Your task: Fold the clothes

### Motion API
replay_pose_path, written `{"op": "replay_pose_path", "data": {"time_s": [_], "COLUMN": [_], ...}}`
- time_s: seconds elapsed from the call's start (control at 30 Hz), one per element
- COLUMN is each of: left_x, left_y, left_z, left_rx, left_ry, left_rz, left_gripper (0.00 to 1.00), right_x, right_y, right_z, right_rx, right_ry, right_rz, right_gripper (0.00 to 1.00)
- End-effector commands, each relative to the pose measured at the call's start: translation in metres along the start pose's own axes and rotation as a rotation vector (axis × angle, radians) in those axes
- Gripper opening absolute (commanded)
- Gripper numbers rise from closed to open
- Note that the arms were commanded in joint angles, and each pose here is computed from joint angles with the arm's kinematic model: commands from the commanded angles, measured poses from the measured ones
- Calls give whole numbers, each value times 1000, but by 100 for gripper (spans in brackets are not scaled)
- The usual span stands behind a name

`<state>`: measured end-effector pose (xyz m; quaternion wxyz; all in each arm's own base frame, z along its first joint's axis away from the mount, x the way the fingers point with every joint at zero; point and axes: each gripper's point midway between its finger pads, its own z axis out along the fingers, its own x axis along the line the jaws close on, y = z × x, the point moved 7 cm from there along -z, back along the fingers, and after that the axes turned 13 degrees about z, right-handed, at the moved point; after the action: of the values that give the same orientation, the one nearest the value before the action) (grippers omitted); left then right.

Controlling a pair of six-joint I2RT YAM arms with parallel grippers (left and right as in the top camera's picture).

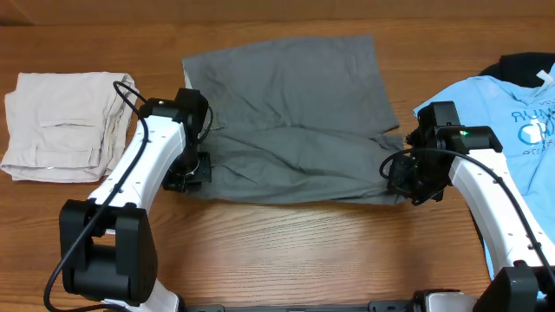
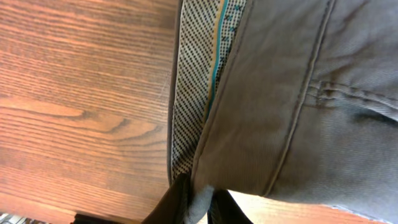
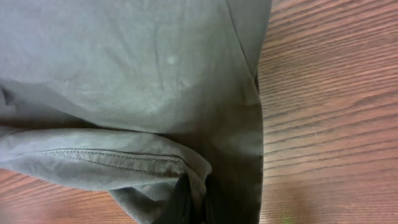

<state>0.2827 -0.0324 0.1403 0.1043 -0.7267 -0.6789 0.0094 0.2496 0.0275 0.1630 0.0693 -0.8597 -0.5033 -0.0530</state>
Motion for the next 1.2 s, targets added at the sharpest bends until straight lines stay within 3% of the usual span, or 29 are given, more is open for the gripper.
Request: {"op": "replay_pose_path", "data": {"time_s": [0.0, 0.07, 0.1, 0.13, 0.23, 0.4, 0.47, 0.6, 0.67, 1.07, 1.17], "left_x": [1, 2, 2, 2, 3, 1, -4, -22, -30, -50, -49], "left_y": [-4, -7, -7, -8, -6, 4, 9, 19, 20, 11, 2], "left_z": [1, 1, 1, 1, -8, -37, -43, -37, -28, 50, 56], "left_rx": [22, 38, 43, 45, 40, -22, -51, -102, -114, -136, -92], "left_ry": [0, 2, 2, 2, 1, -60, -117, -214, -226, -227, -229], "left_rz": [-23, -21, -15, -2, 14, 4, 4, 26, 45, 69, 70], "left_gripper": [15, 25, 26, 27, 48, 53, 49, 28, 22, 25, 27], "right_x": [-7, -9, -9, -8, -2, 8, 9, 6, 4, -6, -10], "right_y": [-4, -7, -7, -7, -4, 0, -3, -8, -10, -22, -27], "right_z": [3, 5, 5, 4, -6, -23, -22, -12, -4, 57, 67], "right_rx": [0, 14, 15, 14, 5, -4, 16, 50, 58, 102, 117], "right_ry": [-30, -38, -39, -35, -9, 42, 62, 61, 58, 130, 126], "right_rz": [19, 20, 21, 20, 12, 6, 7, 12, 18, 129, 148], "right_gripper": [25, 54, 57, 60, 61, 61, 57, 28, 17, 15, 19]}}
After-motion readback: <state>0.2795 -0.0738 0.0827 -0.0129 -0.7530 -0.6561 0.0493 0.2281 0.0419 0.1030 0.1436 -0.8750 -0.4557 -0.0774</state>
